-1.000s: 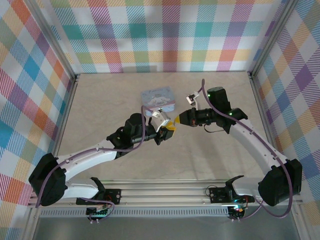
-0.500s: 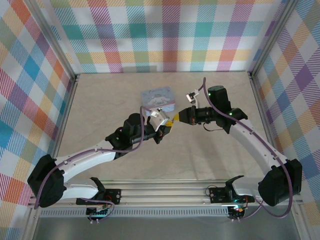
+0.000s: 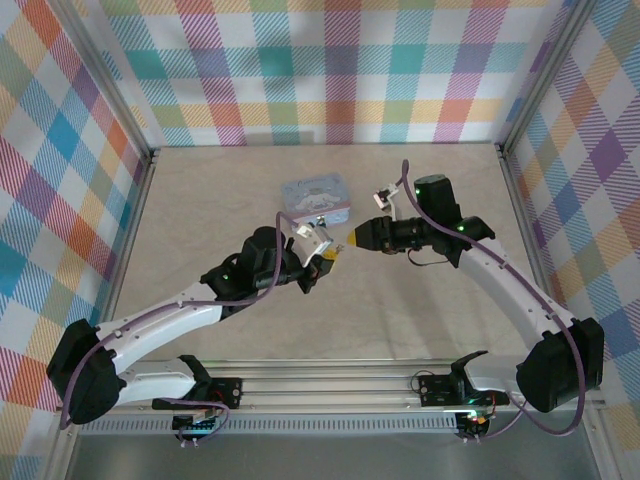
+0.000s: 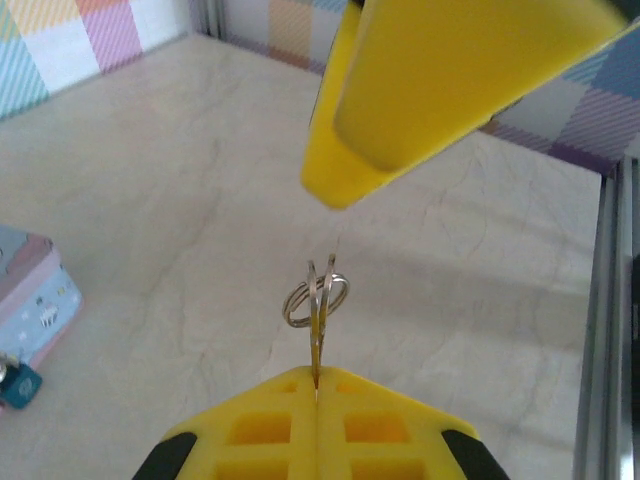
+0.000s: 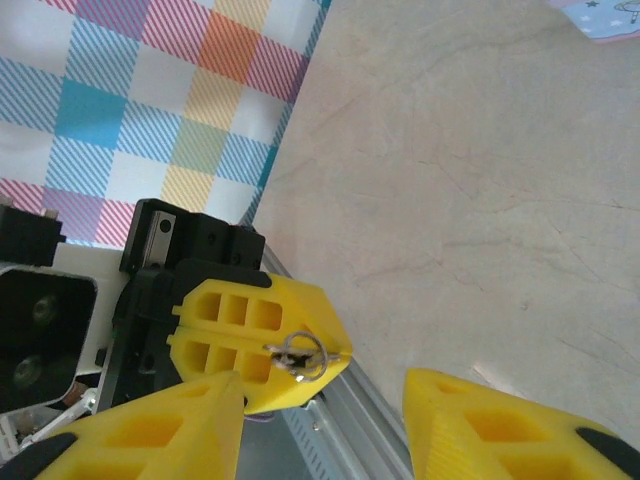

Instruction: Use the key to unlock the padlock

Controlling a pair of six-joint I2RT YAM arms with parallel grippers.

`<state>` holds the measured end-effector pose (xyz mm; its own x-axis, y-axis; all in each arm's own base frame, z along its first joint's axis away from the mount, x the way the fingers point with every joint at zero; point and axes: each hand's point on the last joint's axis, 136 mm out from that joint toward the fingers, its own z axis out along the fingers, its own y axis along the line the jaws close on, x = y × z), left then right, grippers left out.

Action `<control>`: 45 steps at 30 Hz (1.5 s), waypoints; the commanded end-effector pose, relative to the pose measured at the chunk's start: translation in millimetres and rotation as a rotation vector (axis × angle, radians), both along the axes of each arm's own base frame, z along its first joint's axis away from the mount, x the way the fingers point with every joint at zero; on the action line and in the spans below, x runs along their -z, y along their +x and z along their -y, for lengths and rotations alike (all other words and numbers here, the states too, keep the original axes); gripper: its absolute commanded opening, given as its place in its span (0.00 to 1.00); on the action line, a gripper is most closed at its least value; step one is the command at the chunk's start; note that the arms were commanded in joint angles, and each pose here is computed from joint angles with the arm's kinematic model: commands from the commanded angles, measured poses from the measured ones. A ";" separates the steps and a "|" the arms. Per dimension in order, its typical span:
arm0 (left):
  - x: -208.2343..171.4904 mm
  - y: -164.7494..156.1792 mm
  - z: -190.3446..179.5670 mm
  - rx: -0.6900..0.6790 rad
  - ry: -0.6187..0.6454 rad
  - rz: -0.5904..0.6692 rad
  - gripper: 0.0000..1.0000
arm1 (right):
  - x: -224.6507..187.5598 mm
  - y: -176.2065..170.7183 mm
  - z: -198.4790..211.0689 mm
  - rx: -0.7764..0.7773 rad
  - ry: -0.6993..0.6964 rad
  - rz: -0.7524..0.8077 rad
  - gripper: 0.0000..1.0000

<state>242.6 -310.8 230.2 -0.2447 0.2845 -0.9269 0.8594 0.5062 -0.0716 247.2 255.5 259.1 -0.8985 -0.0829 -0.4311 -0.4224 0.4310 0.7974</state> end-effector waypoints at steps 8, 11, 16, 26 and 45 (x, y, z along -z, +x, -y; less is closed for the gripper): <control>-24.9 -22.6 -7.4 0.162 0.014 -0.153 0.00 | -28.7 -37.2 -5.5 -0.233 0.134 0.231 0.53; -26.9 -30.8 -9.9 0.209 0.031 -0.203 0.00 | -29.1 -45.2 -5.7 -0.278 0.139 0.327 0.51; -30.8 -42.8 -11.7 0.279 0.049 -0.236 0.00 | -31.0 -52.0 -6.4 -0.333 0.120 0.437 0.50; -34.3 -50.2 -6.9 0.342 0.041 -0.292 0.00 | -34.6 -63.7 -23.3 -0.457 0.155 0.413 0.51; -31.2 -52.0 -6.7 0.381 0.052 -0.349 0.00 | -13.1 -59.4 -38.5 -0.497 0.114 0.407 0.30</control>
<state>193.2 -305.5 254.8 -0.4136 0.4527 -0.7899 0.9104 0.2006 -0.3618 185.7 289.6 263.6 -0.5645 -0.3879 -0.7286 -0.8045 0.0610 0.5908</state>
